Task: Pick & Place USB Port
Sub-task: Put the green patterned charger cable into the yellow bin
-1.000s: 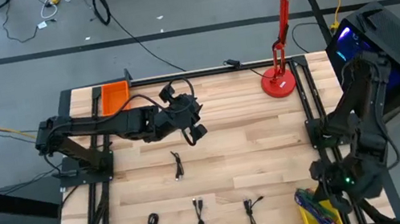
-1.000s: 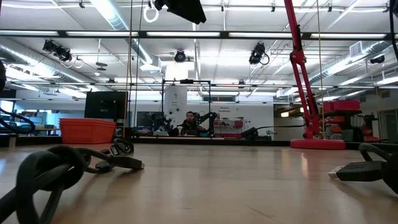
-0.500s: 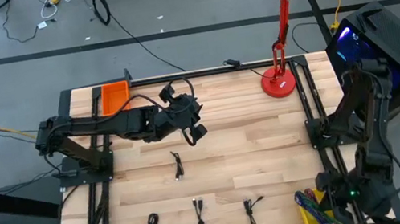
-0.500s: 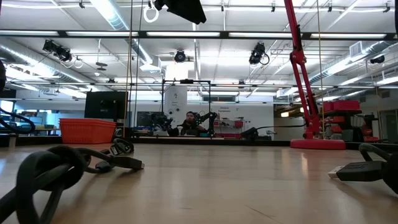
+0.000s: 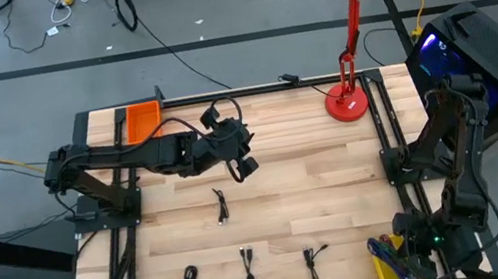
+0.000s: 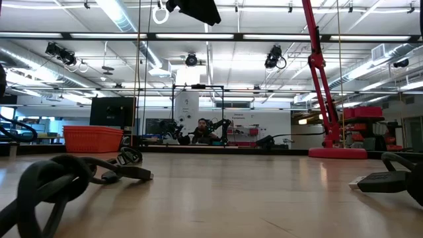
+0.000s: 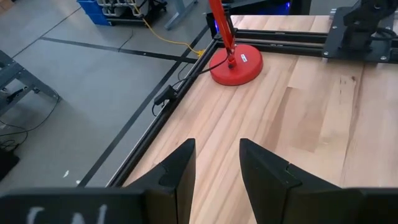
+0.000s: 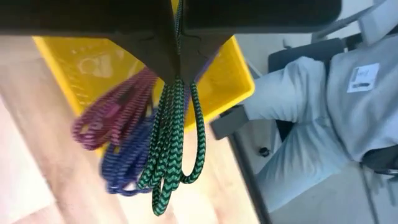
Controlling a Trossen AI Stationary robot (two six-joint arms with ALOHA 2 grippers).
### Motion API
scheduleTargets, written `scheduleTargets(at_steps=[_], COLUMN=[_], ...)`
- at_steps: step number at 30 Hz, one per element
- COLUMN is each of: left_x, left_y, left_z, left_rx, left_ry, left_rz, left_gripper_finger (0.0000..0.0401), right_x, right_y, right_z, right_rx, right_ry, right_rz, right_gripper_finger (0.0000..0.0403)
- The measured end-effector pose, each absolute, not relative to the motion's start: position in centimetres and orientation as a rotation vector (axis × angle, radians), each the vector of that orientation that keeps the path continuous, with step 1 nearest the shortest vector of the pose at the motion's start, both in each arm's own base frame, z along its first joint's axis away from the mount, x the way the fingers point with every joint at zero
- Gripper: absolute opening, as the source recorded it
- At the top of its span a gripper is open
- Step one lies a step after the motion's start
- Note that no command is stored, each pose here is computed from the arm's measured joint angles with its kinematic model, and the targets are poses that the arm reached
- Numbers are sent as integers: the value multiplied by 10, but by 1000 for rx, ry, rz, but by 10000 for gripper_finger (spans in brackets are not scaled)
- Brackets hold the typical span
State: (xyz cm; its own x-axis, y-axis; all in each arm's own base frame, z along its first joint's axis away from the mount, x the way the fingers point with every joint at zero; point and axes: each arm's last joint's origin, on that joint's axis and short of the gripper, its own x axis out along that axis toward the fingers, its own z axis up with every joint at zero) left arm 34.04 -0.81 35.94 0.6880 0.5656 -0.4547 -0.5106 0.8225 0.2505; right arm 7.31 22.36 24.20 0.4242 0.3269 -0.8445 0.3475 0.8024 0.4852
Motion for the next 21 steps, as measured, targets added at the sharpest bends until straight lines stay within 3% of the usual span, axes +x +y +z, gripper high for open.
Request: scheduleTargets(at_steps=[21], left_x=[341], left_y=[-8], left_z=[359], left_rx=[111], left_ry=[546], left_rz=[602], left_gripper_finger=[128], right_x=[76], right_y=[227], right_z=[241], right_rx=[685], right_ry=[1095], right_rz=[-17], right_gripper_finger=[0])
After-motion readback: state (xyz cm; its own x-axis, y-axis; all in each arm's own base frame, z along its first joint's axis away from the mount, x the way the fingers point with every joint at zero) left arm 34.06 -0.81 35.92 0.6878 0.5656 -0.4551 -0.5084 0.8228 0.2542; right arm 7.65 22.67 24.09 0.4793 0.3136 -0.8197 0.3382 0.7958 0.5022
